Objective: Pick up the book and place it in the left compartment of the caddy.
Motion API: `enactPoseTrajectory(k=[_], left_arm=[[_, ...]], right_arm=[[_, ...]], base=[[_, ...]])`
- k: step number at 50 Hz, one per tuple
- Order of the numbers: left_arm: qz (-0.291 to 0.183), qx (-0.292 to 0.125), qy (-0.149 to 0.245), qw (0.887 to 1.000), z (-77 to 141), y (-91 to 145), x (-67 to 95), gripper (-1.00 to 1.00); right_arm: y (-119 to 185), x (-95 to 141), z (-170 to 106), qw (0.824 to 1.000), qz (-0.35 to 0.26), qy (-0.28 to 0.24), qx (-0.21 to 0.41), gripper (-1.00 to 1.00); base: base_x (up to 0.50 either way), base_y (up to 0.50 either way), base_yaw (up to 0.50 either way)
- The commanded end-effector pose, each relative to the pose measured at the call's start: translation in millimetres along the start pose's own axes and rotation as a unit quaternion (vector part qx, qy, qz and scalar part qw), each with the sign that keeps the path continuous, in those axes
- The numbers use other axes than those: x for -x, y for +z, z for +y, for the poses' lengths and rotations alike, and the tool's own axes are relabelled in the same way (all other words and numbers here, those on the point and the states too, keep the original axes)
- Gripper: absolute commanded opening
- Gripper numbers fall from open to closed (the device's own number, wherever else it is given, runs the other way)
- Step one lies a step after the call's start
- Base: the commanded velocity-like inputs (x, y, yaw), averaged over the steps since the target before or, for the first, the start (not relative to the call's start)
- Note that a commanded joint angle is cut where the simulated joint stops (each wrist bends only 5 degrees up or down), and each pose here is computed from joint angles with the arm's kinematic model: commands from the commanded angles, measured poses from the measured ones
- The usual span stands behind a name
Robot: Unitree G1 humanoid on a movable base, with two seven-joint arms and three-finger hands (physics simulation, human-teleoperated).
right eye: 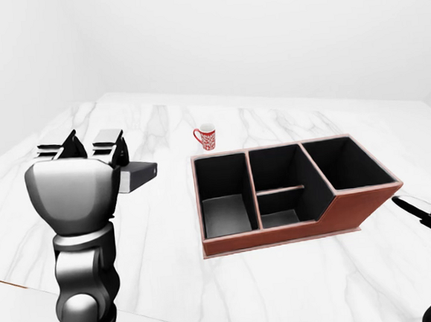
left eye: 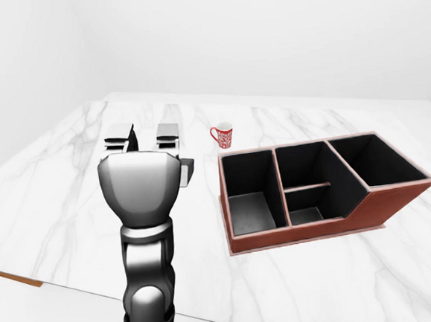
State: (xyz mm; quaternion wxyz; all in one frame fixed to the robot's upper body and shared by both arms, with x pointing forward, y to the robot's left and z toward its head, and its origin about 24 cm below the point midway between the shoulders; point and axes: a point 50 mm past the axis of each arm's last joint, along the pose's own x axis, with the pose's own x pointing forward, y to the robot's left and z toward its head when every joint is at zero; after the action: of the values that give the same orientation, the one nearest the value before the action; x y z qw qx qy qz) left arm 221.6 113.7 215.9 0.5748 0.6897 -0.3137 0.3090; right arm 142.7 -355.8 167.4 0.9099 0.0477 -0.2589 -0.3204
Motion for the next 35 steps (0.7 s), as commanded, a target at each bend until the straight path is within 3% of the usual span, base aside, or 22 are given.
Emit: enactPoseTrajectory(k=[1, 21, 35], left_arm=[[0.005, 0.015, 0.025, 1.000, 13, 2, -1.5, -1.00], [0.005, 0.015, 0.025, 1.000, 13, 2, -1.5, -1.00], [-0.014, 0.032, 0.035, 0.999, 21, 21, -10.9, -1.00]], right_arm=[[5, 0, 1, 1.000, -0.010, -0.003, -0.003, 1.00], [5, 0, 1, 1.000, -0.010, -0.003, -0.003, 1.00], [3, 0, 1, 1.000, -0.006, -0.001, 0.001, 1.00]], base=[[0.00, 0.00, 0.00], [0.00, 0.00, 0.00], [0.00, 0.00, 0.00]])
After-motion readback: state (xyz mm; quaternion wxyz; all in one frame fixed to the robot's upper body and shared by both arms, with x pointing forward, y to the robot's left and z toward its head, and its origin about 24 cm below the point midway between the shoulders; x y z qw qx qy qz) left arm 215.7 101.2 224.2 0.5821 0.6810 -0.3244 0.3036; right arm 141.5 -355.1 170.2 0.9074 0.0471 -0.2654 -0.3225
